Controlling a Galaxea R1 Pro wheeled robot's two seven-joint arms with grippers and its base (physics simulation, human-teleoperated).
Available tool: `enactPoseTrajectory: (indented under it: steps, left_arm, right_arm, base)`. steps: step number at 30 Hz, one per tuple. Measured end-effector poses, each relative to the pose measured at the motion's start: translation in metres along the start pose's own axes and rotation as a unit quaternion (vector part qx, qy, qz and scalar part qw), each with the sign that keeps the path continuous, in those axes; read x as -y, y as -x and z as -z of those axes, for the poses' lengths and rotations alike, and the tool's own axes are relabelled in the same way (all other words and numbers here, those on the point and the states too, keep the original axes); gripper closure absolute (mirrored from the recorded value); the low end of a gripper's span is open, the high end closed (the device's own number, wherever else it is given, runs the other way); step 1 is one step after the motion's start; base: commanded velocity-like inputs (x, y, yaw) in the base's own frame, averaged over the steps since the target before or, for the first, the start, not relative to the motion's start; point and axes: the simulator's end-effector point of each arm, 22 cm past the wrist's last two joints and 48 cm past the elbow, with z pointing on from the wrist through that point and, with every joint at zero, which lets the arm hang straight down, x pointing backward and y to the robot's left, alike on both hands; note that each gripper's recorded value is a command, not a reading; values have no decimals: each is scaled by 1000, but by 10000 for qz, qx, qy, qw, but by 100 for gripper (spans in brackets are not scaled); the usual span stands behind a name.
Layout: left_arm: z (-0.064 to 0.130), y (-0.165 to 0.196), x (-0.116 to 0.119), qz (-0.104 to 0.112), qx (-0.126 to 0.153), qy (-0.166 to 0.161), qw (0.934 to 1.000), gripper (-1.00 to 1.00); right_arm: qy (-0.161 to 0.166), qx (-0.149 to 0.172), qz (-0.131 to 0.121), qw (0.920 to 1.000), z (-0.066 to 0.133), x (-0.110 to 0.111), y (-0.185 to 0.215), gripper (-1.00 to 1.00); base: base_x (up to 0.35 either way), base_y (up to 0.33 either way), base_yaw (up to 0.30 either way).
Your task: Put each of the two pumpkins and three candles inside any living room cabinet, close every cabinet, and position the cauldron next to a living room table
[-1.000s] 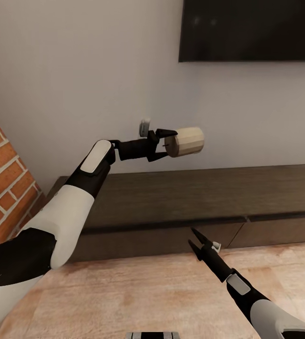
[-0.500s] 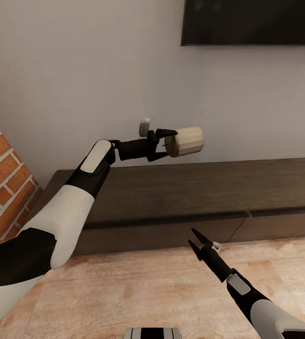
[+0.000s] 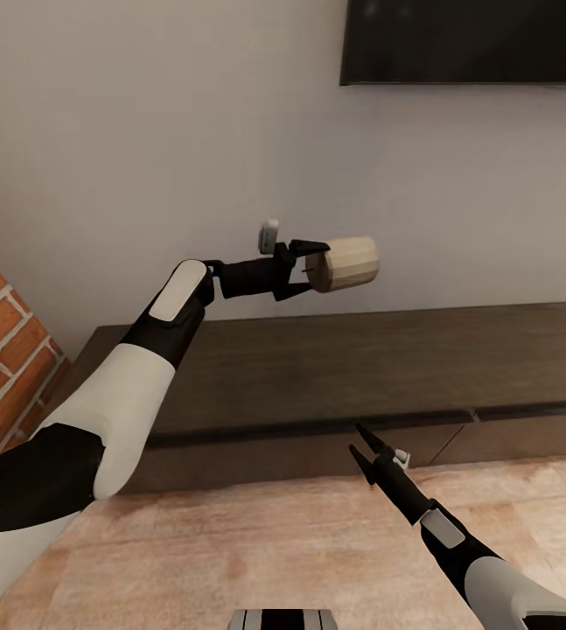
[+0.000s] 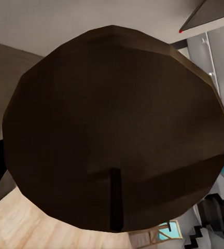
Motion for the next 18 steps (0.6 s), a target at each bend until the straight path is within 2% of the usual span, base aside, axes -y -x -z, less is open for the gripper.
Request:
enactPoseTrajectory:
  steps: [18]
  left_arm:
    - [0, 0, 1, 6, 3, -14, 10000, 100]
  right_arm:
    - [-13, 7, -3, 10000, 0, 1, 0, -100]
  base:
    - [4, 0, 0]
